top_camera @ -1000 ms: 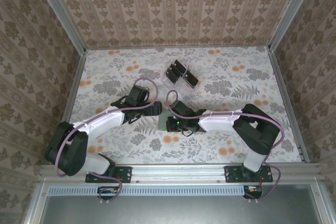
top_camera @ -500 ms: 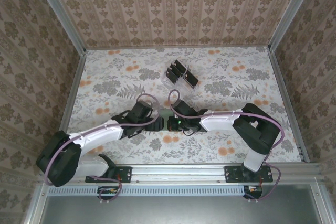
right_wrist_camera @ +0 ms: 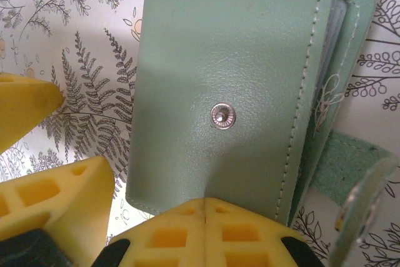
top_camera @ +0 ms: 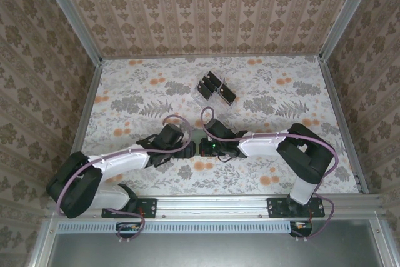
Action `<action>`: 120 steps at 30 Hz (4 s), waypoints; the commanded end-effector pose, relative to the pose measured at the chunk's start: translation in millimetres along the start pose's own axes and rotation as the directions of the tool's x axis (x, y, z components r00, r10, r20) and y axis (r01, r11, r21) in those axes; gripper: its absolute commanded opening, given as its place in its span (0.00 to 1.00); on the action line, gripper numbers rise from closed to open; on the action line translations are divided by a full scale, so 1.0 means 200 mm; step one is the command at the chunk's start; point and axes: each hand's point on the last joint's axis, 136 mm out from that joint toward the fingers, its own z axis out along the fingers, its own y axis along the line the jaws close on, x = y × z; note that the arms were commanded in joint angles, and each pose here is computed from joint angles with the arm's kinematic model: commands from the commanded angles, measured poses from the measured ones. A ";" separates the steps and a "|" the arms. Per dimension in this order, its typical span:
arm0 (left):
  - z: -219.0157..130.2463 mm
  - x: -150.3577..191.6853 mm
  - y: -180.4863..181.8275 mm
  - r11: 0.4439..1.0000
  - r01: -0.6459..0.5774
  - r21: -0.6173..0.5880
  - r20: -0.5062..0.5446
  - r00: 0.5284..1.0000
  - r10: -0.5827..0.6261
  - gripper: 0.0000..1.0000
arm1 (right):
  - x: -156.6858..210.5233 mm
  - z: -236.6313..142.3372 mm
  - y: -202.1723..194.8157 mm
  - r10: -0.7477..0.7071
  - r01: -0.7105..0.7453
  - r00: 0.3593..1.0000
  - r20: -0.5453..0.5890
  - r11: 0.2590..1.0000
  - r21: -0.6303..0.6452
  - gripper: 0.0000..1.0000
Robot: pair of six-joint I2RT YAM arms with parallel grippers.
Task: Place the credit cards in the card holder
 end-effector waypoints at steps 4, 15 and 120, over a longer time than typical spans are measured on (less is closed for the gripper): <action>0.02 -0.03 -0.03 1.000 0.012 0.005 0.017 1.000 -0.012 1.00 | 0.03 0.00 -0.05 0.026 -0.025 0.999 -0.019 1.000 0.018 0.00; 0.08 0.03 -0.01 0.999 -0.017 -0.034 -0.022 1.000 0.016 1.00 | 0.00 -0.01 0.00 0.020 -0.020 1.000 -0.018 1.000 0.004 0.00; 0.15 0.18 0.03 0.993 -0.045 -0.110 -0.098 0.995 0.034 1.00 | -0.25 0.01 0.02 0.025 -0.023 0.999 -0.039 0.997 0.069 0.00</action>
